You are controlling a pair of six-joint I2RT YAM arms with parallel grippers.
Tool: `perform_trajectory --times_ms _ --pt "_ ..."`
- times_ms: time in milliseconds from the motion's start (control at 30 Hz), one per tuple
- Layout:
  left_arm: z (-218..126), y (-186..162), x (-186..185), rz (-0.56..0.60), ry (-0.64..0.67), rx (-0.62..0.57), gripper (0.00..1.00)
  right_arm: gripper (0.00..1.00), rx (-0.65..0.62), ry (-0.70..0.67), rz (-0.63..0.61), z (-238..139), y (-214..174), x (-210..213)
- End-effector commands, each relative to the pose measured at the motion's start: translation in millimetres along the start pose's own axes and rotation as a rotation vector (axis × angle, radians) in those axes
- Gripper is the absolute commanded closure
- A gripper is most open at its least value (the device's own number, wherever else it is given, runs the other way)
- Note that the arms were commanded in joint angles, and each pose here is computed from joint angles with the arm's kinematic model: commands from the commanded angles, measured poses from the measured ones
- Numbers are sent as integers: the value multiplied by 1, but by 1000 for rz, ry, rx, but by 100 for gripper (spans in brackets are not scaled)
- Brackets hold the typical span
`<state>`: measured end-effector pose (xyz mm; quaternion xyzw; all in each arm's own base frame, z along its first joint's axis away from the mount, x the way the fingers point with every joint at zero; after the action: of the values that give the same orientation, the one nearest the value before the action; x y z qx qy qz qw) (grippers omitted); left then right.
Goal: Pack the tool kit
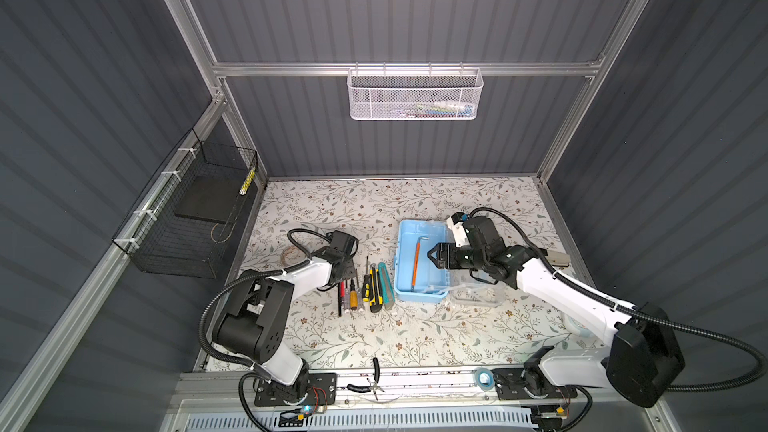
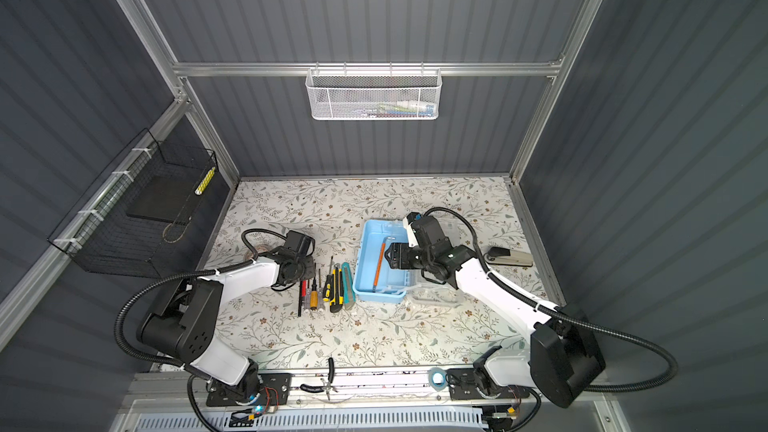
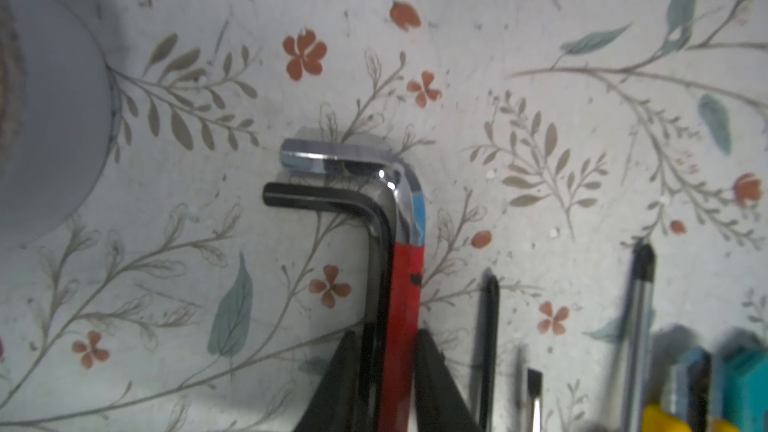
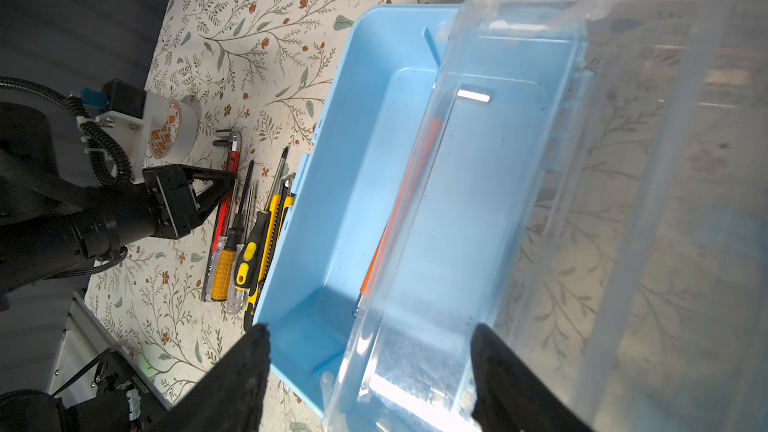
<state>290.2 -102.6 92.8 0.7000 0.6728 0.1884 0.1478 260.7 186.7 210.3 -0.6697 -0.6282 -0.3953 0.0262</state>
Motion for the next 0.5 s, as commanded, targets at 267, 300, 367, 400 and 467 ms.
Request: perform_trajectory --times_ms 267,300,367,400,467 --pt "-31 1 11 17 44 -12 71 24 33 19 0 7 0 2" --pt "-32 2 11 20 43 -14 71 24 35 20 0 7 0 2" --pt "-33 3 11 26 47 -14 71 24 39 24 0 9 0 3" --pt "-33 3 11 29 46 -11 71 24 42 25 0 9 0 4" --pt "-30 3 12 28 45 -4 72 24 43 27 0 10 1 4"
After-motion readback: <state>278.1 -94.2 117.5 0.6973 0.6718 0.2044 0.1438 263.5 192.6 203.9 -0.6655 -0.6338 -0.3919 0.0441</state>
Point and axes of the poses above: each gripper's point midway between its finger pads, its own z axis out along the fingers, its own x axis along the line the jaws close on, y = z × x, the point moved 8 cm from there along -z, back along the fingers, and after that the axes turned 12 degrees about z, right-handed, at the moved point
